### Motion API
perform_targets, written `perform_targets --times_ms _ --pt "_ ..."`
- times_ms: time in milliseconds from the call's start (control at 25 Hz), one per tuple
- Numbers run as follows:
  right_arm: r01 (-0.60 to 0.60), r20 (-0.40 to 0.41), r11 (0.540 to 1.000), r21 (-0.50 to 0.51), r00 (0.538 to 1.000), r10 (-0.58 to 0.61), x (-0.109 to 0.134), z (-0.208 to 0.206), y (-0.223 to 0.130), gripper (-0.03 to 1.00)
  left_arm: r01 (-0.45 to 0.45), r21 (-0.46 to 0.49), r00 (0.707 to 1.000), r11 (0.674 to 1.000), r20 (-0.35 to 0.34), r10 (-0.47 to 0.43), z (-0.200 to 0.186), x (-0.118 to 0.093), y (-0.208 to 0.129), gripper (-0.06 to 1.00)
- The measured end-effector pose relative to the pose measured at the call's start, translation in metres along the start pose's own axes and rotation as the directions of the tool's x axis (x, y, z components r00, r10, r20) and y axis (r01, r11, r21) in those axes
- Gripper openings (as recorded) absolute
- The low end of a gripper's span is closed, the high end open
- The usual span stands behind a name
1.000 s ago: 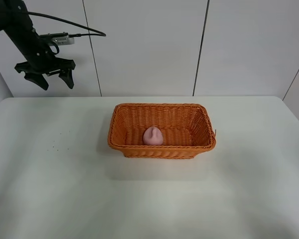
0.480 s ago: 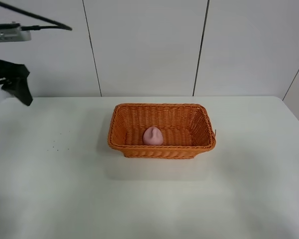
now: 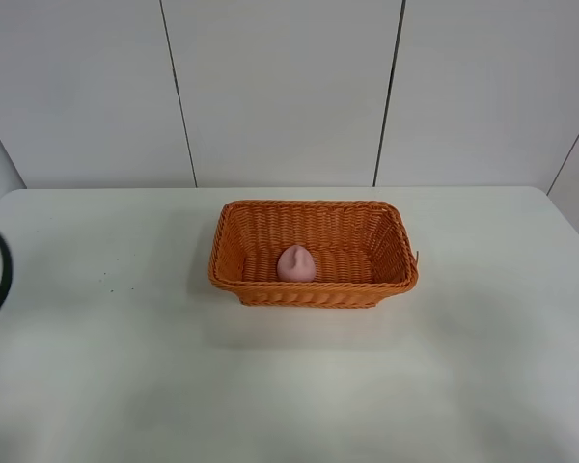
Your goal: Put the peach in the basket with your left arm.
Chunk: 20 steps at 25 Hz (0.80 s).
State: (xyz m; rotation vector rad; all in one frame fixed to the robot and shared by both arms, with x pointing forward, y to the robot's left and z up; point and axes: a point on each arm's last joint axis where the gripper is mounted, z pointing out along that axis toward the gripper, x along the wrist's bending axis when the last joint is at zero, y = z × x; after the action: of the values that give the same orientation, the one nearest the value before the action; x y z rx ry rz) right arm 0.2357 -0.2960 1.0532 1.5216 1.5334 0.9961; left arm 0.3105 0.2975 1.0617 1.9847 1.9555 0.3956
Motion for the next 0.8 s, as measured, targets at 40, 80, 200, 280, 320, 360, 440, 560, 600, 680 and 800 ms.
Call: perform_targets --times_ms 40,80,200,280,320,360,440,560,600,680,800 --pt "0.000 0.000 1.000 0.000 1.000 0.000 0.000 0.000 0.000 0.69 -0.001 -0.040 1.000 0.999 0.000 0.001 0.001 0.000 -0.012 0.79" --pt "0.000 0.000 1.000 0.000 1.000 0.000 0.000 0.000 0.000 0.69 -0.001 -0.069 1.000 0.998 0.000 0.001 0.004 0.000 -0.022 0.79" --pt "0.000 0.000 1.000 0.000 1.000 0.000 0.000 0.000 0.000 0.69 -0.004 -0.202 1.000 0.979 0.001 0.004 0.003 0.001 -0.046 0.79" --pt "0.000 0.000 1.000 0.000 1.000 0.000 0.000 0.000 0.000 0.69 -0.006 -0.286 1.000 0.958 0.001 0.007 -0.002 0.000 -0.055 0.79" --pt "0.000 0.000 1.000 0.000 1.000 0.000 0.000 0.000 0.000 0.69 -0.007 -0.322 1.000 0.947 0.001 0.008 -0.005 0.000 -0.060 0.78" --pt "0.000 0.000 1.000 0.000 1.000 0.000 0.000 0.000 0.000 0.69 -0.008 -0.353 1.000 0.935 0.001 0.009 -0.007 0.000 -0.063 0.78" --pt "0.000 0.000 1.000 0.000 1.000 0.000 0.000 0.000 0.000 0.69 -0.009 -0.412 1.000 0.911 0.001 0.011 -0.011 0.000 -0.071 0.78" --pt "0.000 0.000 1.000 0.000 1.000 0.000 0.000 0.000 0.000 0.69 -0.011 -0.474 1.000 0.881 0.001 0.013 -0.015 0.000 -0.080 0.78" --pt "0.000 0.000 1.000 0.000 1.000 0.000 0.000 0.000 0.000 0.69 -0.011 -0.491 1.000 0.871 0.001 0.013 -0.016 0.000 -0.082 0.78" --pt "0.000 0.000 1.000 0.000 1.000 0.000 0.000 0.000 0.000 0.69 -0.012 -0.505 1.000 0.863 0.001 0.014 -0.017 0.000 -0.085 0.78" --pt "0.000 0.000 1.000 0.000 1.000 0.000 0.000 0.000 0.000 0.69 -0.011 -0.505 1.000 0.863 0.002 0.014 -0.017 0.000 -0.085 0.78"
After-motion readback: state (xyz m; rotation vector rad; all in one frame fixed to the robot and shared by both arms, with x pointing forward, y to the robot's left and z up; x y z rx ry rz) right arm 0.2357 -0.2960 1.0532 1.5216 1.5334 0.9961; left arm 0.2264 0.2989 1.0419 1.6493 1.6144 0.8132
